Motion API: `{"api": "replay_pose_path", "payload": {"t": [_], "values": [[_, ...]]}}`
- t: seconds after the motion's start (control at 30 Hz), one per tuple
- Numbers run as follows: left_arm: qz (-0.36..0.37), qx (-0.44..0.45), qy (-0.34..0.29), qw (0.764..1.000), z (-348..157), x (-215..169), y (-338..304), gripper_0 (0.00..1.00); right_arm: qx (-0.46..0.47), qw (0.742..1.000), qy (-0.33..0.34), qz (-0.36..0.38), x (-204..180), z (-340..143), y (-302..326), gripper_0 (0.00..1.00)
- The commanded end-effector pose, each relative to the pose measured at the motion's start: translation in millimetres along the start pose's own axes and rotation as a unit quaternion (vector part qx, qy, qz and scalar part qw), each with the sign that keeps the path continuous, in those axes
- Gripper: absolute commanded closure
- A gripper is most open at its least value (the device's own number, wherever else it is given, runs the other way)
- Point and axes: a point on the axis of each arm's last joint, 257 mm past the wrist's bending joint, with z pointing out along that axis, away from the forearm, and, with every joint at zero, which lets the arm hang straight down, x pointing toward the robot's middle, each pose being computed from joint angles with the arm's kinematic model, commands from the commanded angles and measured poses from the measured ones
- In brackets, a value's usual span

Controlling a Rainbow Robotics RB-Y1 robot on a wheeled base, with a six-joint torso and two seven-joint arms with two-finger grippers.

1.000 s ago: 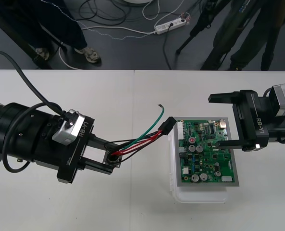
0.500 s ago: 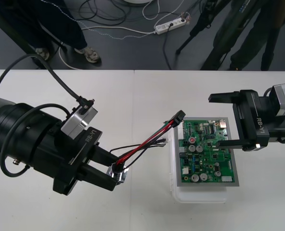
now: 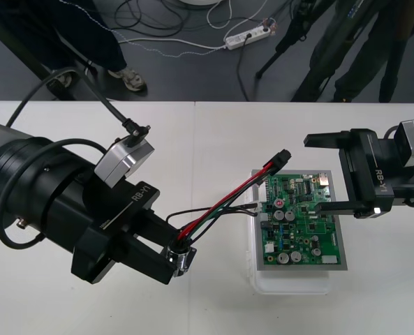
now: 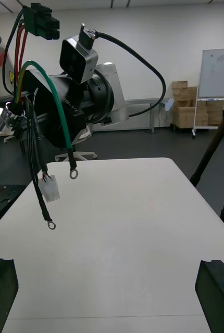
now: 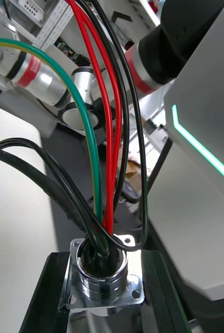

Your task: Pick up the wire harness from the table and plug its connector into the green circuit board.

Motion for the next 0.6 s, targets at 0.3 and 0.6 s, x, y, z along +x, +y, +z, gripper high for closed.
{"api": "replay_pose_path", "payload": {"t": [0.3, 0.6], "values": [[-0.047, 0.057, 0.043, 0.996, 11, 2, -10, 1.0, -0.006, 1.0, -0.009, 0.007, -17, 0, -5, 0.0], [-0.062, 0.082, 0.064, 0.993, 22, 7, -18, 1.0, -0.013, 0.999, -0.023, 0.019, -25, 1, -3, 0.0]]}}
